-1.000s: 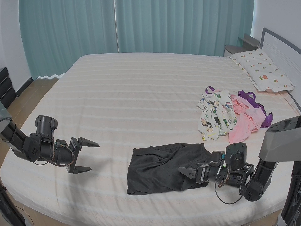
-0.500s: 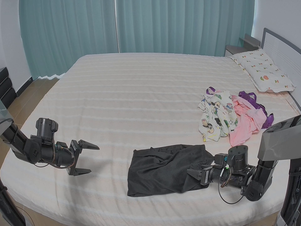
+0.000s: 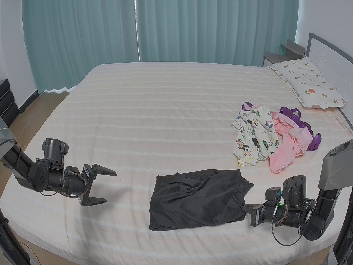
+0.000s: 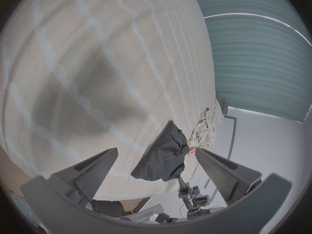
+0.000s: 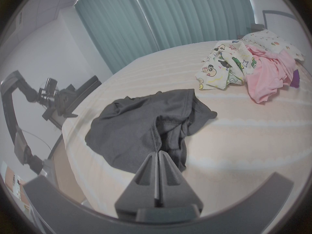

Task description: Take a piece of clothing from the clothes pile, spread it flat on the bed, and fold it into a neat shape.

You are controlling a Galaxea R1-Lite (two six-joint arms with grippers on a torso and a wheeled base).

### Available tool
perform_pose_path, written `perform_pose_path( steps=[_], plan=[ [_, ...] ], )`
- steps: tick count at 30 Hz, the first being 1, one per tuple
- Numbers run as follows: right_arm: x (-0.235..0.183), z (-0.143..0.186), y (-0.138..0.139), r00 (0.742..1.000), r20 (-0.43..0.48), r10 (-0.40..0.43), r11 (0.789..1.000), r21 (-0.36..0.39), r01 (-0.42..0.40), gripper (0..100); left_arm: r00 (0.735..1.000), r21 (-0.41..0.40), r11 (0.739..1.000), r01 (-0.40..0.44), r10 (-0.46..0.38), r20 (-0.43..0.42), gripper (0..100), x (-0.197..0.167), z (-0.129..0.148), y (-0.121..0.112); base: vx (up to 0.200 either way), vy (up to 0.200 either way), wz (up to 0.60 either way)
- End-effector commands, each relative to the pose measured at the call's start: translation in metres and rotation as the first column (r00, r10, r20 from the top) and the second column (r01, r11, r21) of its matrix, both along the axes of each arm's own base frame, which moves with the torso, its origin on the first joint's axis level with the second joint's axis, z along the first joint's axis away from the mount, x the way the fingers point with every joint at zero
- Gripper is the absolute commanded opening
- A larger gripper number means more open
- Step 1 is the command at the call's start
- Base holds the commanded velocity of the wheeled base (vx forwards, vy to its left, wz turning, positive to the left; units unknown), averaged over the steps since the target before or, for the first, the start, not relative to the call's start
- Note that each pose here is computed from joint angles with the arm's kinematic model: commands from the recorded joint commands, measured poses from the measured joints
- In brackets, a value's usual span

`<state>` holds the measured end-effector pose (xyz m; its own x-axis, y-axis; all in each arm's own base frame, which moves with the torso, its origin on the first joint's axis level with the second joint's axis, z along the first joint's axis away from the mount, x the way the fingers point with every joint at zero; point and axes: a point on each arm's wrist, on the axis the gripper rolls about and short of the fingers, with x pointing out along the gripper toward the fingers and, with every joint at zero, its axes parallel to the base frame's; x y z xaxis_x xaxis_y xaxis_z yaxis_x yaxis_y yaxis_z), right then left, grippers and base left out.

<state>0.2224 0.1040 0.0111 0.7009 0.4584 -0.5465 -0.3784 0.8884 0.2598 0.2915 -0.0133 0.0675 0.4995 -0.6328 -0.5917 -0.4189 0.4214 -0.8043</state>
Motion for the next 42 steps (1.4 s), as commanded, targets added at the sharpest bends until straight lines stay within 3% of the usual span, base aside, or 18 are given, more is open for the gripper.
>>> perform_pose_path(
  steps=[1,9,14,15,20,26,28,30,31,32,38,40,42],
  plan=[
    [-0.009,-0.002,-0.007,1.0,-0.017,0.013,0.999,-0.045,-0.014,0,1.0,0.0,1.0,0.0,0.0,-0.003,100,0.0,-0.001,0.0,0.0,0.0,0.0],
    [-0.025,-0.009,-0.021,0.998,-0.049,0.043,0.987,-0.156,-0.05,0,1.0,0.0,1.0,0.0,0.0,-0.004,100,0.0,-0.001,0.0,0.0,0.0,0.0],
    [-0.027,-0.015,-0.022,0.996,-0.076,0.045,0.983,-0.176,-0.058,0,1.0,0.001,1.0,0.001,-0.001,-0.005,100,0.0,-0.002,0.0,0.0,0.0,0.0],
    [-0.028,-0.015,-0.023,0.996,-0.079,0.044,0.981,-0.184,-0.058,100,1.0,0.001,1.0,0.001,-0.001,-0.005,100,0.0,-0.002,0.0,0.0,0.0,0.0],
    [-0.026,-0.014,-0.022,0.998,-0.055,0.04,0.98,-0.193,-0.05,100,1.0,0.001,1.0,0.001,-0.001,-0.005,100,0.0,-0.002,0.0,0.0,0.0,0.0],
    [-0.008,0.005,-0.026,0.998,0.062,-0.011,0.991,-0.135,0.02,100,1.0,0.0,1.0,0.0,0.0,-0.004,100,0.001,-0.001,0.0,0.0,0.0,0.0],
    [0.008,0.008,-0.024,0.994,0.08,-0.069,0.995,-0.066,0.074,100,1.0,0.0,1.0,0.0,0.0,-0.004,100,0.001,-0.001,0.0,0.0,0.0,0.0],
    [0.008,0.008,-0.024,0.994,0.08,-0.069,0.995,-0.066,0.074,100,1.0,0.0,1.0,0.0,0.0,-0.004,100,0.001,-0.001,0.0,0.0,0.0,0.0],
    [0.026,0.011,-0.018,0.988,0.072,-0.137,0.99,0.045,0.134,100,1.0,0.001,1.0,0.002,-0.002,-0.003,100,0.001,-0.001,0.0,0.0,0.0,0.0],
    [0.028,0.011,-0.017,0.987,0.073,-0.143,0.989,0.056,0.139,100,1.0,0.0,1.0,0.001,-0.001,-0.004,100,0.001,-0.001,0.0,0.0,0.0,0.0],
    [0.078,-0.008,0.002,0.965,-0.035,-0.261,0.927,0.27,0.26,100,1.0,0.001,1.0,0.002,-0.002,-0.003,100,0.001,-0.001,0.0,0.0,0.0,0.0],
    [0.096,-0.017,0.009,0.951,-0.083,-0.296,0.888,0.342,0.307,100,1.0,0.001,1.0,0.002,-0.002,-0.005,100,0.0,-0.002,0.0,0.0,0.0,0.0],
    [0.107,-0.022,0.012,0.943,-0.115,-0.313,0.867,0.37,0.333,100,1.0,0.002,1.0,0.001,-0.001,-0.005,100,0.0,-0.002,0.0,0.0,0.0,0.0]
  ],
)
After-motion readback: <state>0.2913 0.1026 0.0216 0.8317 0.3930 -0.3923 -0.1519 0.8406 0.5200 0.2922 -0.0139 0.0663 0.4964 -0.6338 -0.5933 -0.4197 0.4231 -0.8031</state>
